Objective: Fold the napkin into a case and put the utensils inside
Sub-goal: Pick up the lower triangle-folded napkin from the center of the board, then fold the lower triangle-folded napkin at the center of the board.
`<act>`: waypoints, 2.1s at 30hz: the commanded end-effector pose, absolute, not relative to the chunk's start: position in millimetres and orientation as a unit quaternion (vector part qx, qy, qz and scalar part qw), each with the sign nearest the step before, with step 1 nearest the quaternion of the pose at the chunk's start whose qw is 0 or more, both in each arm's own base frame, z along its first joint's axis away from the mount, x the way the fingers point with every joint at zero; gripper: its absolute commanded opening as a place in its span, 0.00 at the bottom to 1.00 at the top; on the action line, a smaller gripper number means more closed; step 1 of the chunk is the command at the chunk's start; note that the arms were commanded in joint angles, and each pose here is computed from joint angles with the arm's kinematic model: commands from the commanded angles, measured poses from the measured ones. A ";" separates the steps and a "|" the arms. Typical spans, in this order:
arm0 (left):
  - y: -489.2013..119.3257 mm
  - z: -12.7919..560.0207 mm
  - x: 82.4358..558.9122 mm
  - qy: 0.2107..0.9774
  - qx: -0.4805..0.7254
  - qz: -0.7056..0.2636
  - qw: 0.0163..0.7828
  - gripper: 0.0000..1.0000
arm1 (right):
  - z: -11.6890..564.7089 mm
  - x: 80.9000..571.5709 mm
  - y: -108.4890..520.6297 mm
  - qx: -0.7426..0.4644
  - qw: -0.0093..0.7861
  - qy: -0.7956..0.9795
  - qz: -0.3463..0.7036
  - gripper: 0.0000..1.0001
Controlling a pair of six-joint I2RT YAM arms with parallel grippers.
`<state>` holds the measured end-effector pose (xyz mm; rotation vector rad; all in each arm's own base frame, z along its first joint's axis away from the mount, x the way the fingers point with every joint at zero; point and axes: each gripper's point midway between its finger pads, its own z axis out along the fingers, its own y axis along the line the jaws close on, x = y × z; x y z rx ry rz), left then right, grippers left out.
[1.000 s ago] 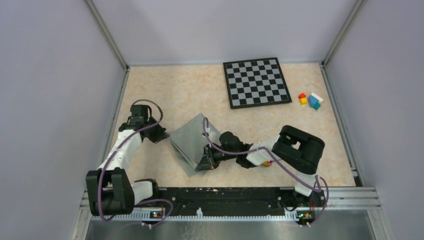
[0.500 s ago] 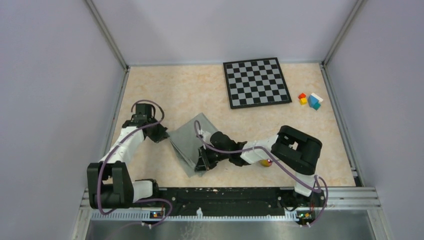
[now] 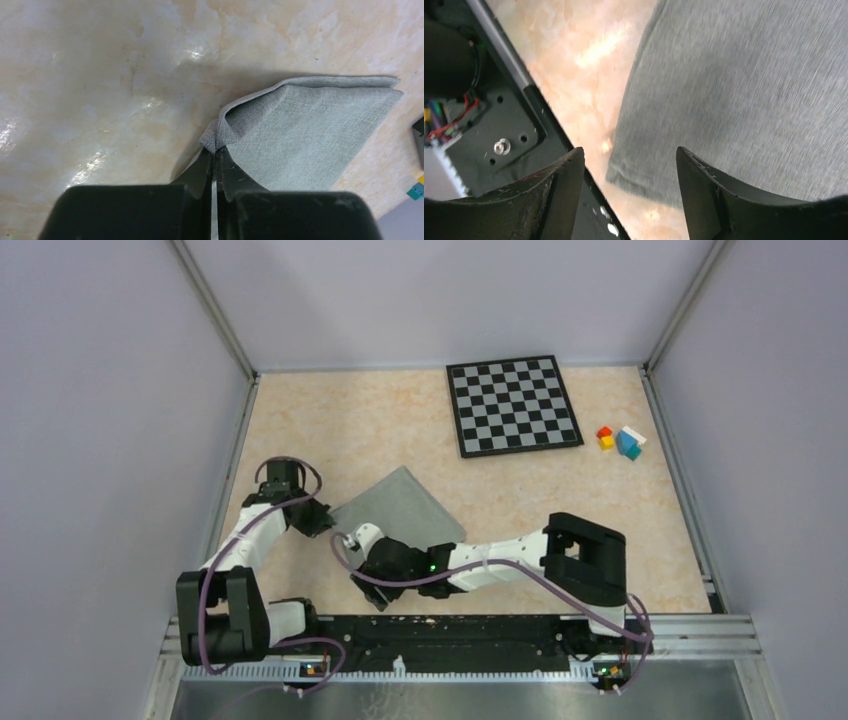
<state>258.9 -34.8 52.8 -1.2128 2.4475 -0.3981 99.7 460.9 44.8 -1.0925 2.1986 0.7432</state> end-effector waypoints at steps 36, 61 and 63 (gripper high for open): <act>-11.4 77.7 254.2 0.843 -0.496 -0.126 0.167 0.00 | 72.0 93.1 467.7 -0.336 0.269 0.805 0.409 0.00; -111.9 62.6 306.2 0.857 -0.502 0.032 0.110 0.00 | 49.2 128.4 384.1 -0.170 0.131 0.782 0.586 0.00; -111.7 59.1 306.8 0.857 -0.502 0.033 0.111 0.00 | 44.4 130.3 380.5 -0.173 0.124 0.784 0.583 0.00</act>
